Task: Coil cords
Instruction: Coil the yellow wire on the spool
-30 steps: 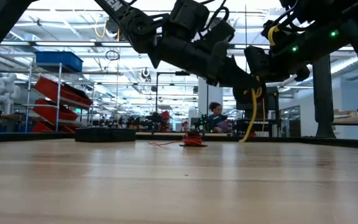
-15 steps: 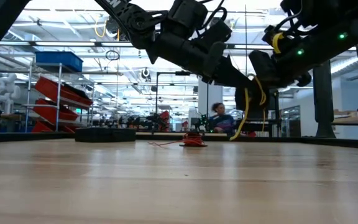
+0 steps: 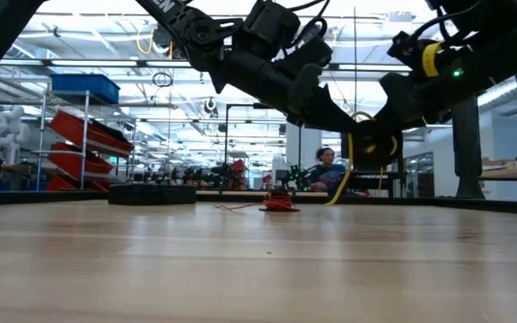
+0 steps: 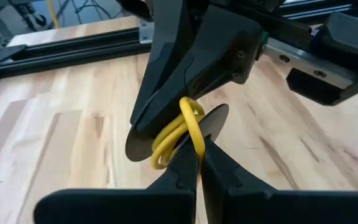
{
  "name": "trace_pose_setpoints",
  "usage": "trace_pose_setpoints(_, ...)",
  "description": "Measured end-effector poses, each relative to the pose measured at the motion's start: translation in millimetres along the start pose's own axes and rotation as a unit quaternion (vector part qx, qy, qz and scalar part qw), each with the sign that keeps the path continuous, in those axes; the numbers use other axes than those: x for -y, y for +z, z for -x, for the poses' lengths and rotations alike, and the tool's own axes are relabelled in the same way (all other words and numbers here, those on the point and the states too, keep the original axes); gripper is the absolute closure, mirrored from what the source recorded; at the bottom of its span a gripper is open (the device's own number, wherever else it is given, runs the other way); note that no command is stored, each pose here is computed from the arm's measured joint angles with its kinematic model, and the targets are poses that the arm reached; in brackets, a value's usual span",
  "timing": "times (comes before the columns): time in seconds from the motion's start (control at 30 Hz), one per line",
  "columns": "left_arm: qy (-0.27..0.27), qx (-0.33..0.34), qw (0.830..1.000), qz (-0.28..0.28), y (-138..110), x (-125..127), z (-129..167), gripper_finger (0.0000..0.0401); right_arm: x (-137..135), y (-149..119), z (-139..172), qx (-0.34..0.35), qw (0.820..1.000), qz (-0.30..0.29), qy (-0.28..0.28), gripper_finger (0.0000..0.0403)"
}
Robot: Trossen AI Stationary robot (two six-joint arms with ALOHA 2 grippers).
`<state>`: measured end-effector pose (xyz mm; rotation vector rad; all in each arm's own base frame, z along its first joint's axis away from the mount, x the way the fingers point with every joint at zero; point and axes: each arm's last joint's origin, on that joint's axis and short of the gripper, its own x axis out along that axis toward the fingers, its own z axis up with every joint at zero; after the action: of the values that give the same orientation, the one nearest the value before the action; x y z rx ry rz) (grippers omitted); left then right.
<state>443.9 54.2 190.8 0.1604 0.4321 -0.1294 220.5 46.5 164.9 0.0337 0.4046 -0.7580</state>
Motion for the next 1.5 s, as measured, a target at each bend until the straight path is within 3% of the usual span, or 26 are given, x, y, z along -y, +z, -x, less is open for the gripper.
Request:
trace_pose_setpoints(0.37,-0.011,-0.027,1.0,-0.006,-5.8,-1.7,1.5,0.0398,-4.5,7.4,25.4,0.019,0.997,0.032,0.067,0.0403)
trace_pose_setpoints(0.43,0.008,-0.026,1.0,-0.009,-5.5,-5.3,2.0,0.0398,-5.8,13.4,32.4,0.023,0.994,0.021,0.107,0.0403)
trace_pose_setpoints(0.63,-0.004,-0.003,1.0,-0.013,-0.9,-5.0,2.2,0.0397,1.1,25.7,42.6,0.038,0.989,0.011,0.144,0.0403)
trace_pose_setpoints(0.77,-0.006,0.028,0.999,-0.017,5.2,-4.4,2.0,0.0381,1.2,34.9,44.8,0.071,0.987,-0.001,0.142,0.0403)
trace_pose_setpoints(0.97,-0.027,0.045,0.998,-0.016,7.5,-3.9,2.1,0.0369,4.0,46.1,44.6,0.119,0.989,-0.019,0.085,0.0403)
trace_pose_setpoints(1.17,-0.048,0.07,0.996,-0.008,11.9,-2.5,2.3,0.0367,7.9,56.2,39.5,0.143,0.987,-0.029,0.065,0.0403)
trace_pose_setpoints(1.5,-0.029,0.133,0.99,-0.018,18.4,-3.8,4.6,0.0365,12.9,73.8,39.2,0.195,0.98,-0.025,0.04,0.0403)
